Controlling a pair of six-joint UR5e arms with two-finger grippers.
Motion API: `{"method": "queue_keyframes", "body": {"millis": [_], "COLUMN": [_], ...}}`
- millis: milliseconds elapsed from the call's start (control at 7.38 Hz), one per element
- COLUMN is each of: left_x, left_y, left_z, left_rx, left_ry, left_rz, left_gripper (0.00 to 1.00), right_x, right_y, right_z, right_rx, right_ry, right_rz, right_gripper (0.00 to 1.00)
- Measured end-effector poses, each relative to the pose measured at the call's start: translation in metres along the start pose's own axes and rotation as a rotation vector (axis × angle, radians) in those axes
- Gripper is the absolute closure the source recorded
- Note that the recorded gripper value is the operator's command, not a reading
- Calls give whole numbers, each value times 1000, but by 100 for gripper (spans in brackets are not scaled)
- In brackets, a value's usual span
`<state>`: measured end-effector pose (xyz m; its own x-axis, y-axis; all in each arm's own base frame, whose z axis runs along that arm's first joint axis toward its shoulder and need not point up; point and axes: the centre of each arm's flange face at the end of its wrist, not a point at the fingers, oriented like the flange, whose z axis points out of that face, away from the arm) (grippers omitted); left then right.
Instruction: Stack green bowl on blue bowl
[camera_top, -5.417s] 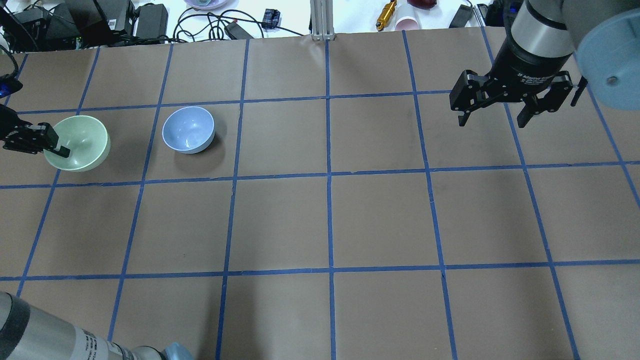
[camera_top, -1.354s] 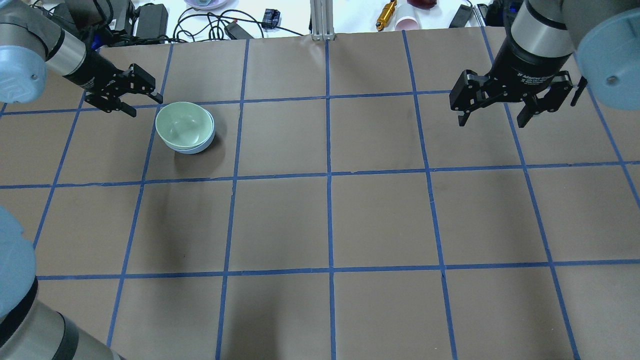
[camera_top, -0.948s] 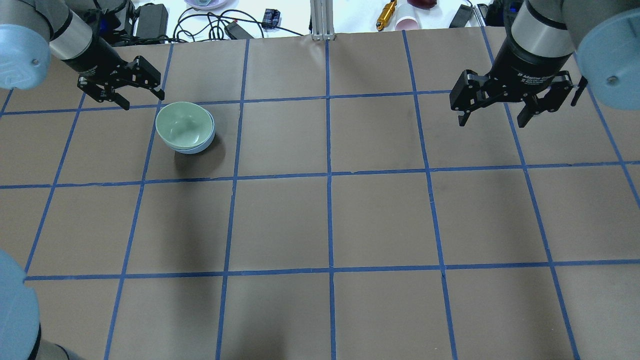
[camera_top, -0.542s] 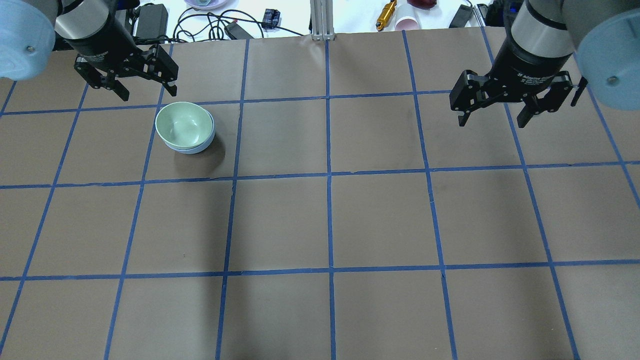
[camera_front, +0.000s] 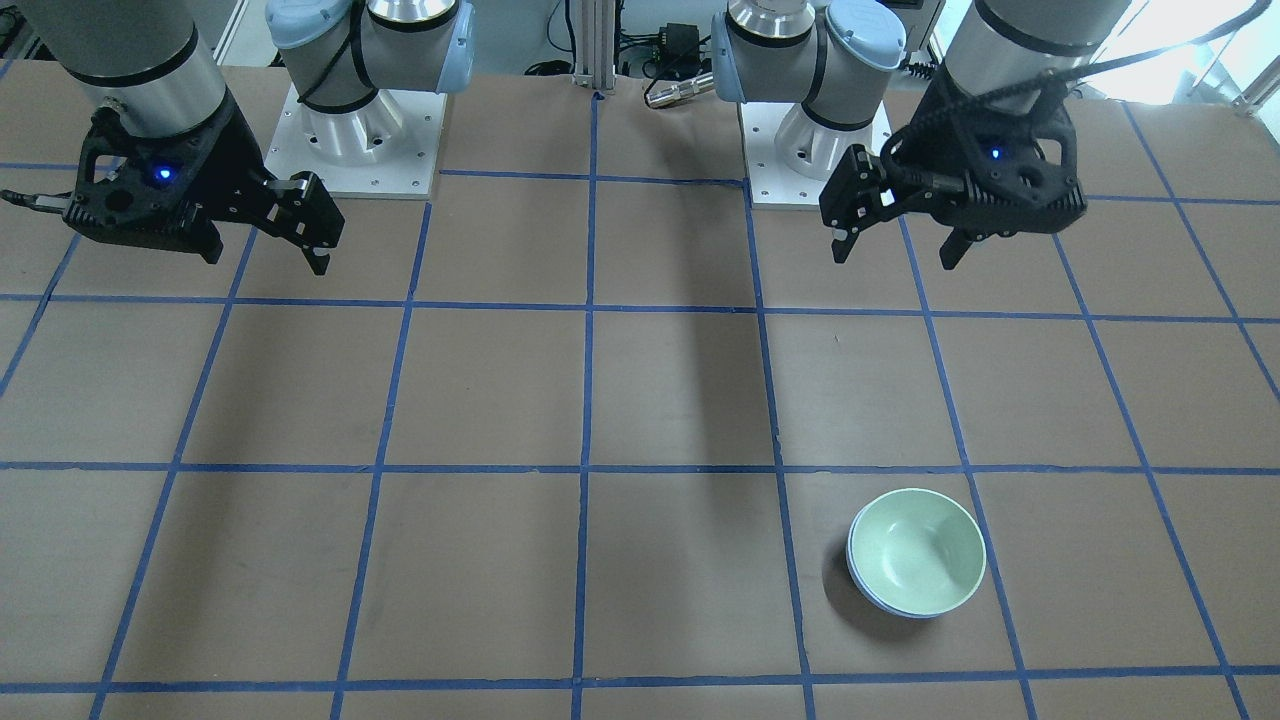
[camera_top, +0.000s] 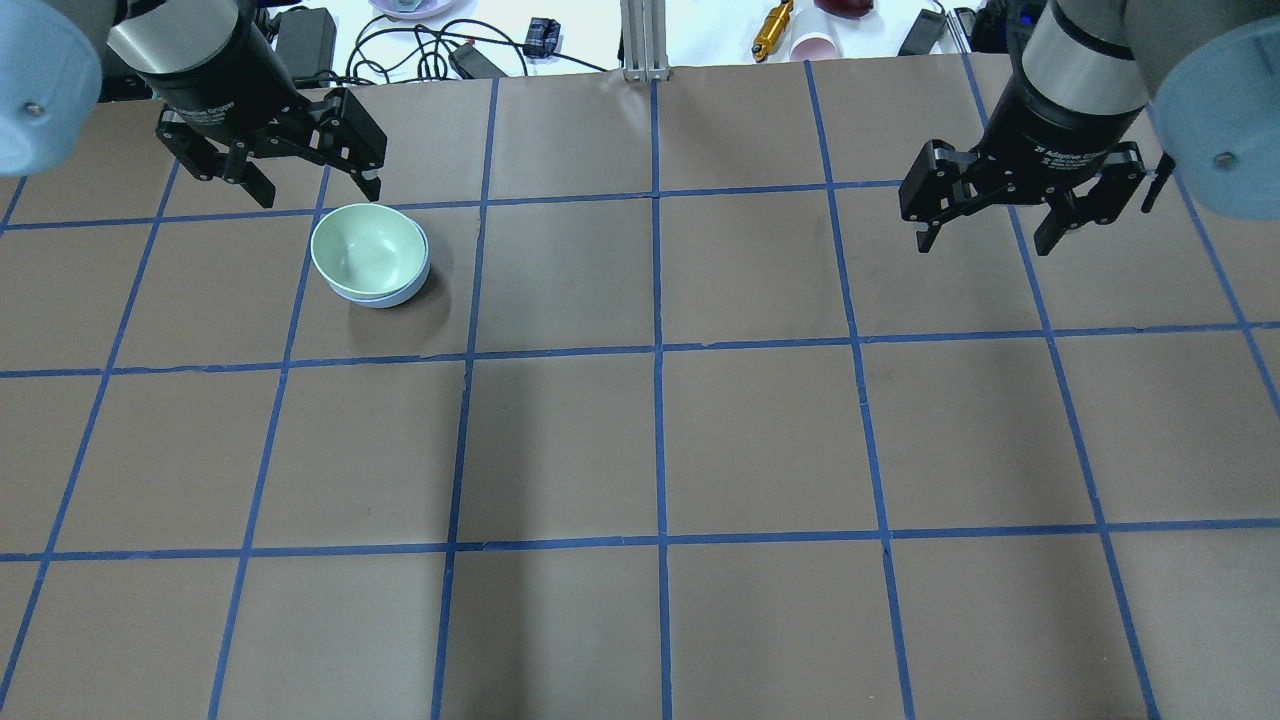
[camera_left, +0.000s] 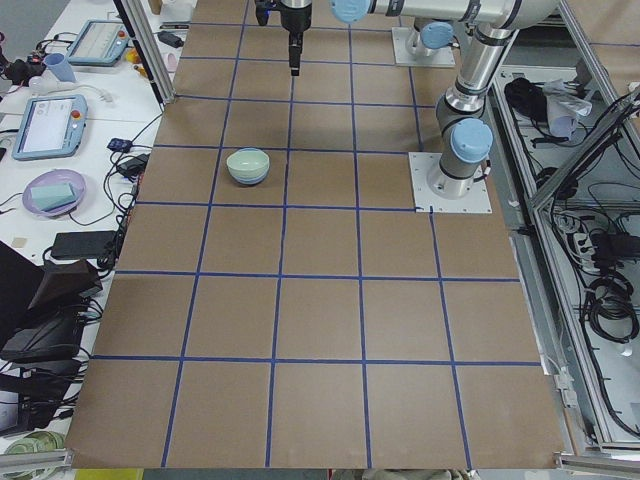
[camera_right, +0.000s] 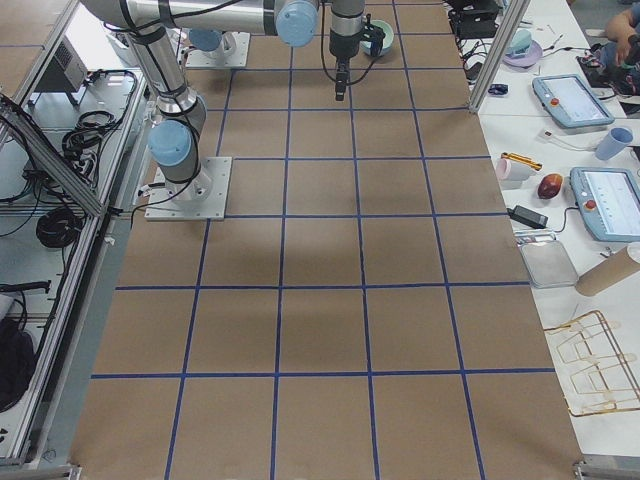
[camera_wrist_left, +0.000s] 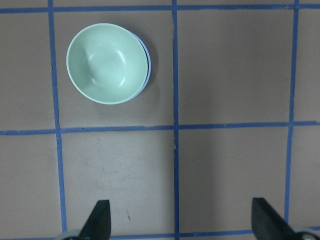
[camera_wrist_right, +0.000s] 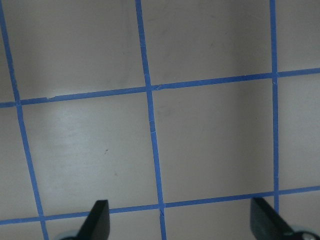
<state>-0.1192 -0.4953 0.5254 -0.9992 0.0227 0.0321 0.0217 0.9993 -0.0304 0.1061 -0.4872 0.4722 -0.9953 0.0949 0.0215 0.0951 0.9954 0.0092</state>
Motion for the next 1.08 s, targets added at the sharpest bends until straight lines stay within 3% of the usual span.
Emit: {"method": "queue_keyframes", "body": {"millis": [1083], "left_x": [2], "left_y": [12], "left_z": [-8], "left_rx": [-25], "left_ry": [-2], "left_rz": [3], "left_gripper": [0], "right_x": [0], "right_y": [0], "right_z": [0], "right_rx": [0], "right_ry": [0], "right_rz": [0], "right_gripper": [0]}}
